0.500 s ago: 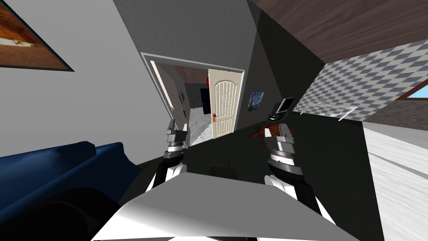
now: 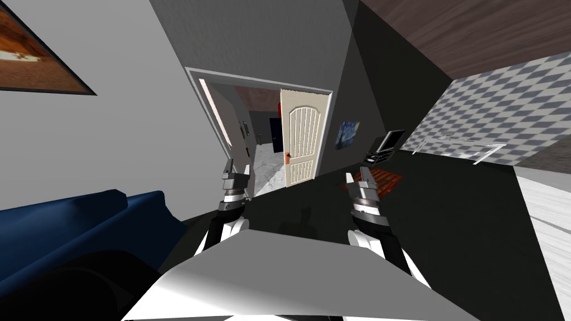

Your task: Push the door open

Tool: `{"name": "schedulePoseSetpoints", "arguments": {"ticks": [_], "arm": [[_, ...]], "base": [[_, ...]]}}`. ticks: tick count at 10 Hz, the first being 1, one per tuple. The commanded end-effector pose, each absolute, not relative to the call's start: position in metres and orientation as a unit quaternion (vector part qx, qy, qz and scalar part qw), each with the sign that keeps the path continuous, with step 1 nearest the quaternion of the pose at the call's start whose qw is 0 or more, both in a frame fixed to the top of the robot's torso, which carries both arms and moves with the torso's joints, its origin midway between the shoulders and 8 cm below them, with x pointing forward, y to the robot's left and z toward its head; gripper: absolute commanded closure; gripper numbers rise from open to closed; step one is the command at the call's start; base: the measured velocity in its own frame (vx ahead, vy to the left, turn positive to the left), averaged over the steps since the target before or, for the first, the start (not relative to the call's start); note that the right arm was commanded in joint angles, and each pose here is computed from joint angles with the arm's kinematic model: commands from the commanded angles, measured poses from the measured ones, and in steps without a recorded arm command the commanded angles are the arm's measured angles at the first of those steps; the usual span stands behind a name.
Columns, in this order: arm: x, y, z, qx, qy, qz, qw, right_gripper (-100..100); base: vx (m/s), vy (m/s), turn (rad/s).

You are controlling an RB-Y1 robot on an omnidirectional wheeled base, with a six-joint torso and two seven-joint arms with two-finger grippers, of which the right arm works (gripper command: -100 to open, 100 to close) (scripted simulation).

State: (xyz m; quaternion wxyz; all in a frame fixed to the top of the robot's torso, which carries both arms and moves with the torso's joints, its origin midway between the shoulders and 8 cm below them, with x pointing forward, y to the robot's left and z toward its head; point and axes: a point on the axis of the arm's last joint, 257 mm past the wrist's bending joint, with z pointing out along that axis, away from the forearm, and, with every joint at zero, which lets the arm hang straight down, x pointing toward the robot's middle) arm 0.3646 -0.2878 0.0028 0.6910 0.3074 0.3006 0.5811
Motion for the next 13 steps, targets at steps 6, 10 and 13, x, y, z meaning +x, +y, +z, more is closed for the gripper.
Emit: {"name": "schedulePoseSetpoints", "arguments": {"ticks": [6,10,13], "arm": [[0.396,-0.28,-0.035,0.33,0.33,0.588,0.661,-100],[0.414,-0.275,-0.057,0.343,0.347,0.59,0.643,-100],[0.427,-0.271,-0.075,0.353,0.36,0.592,0.629,-100]], "base": [[0.123,0.011,0.059],[0.101,0.017,0.058],[0.106,0.002,0.058]]}}
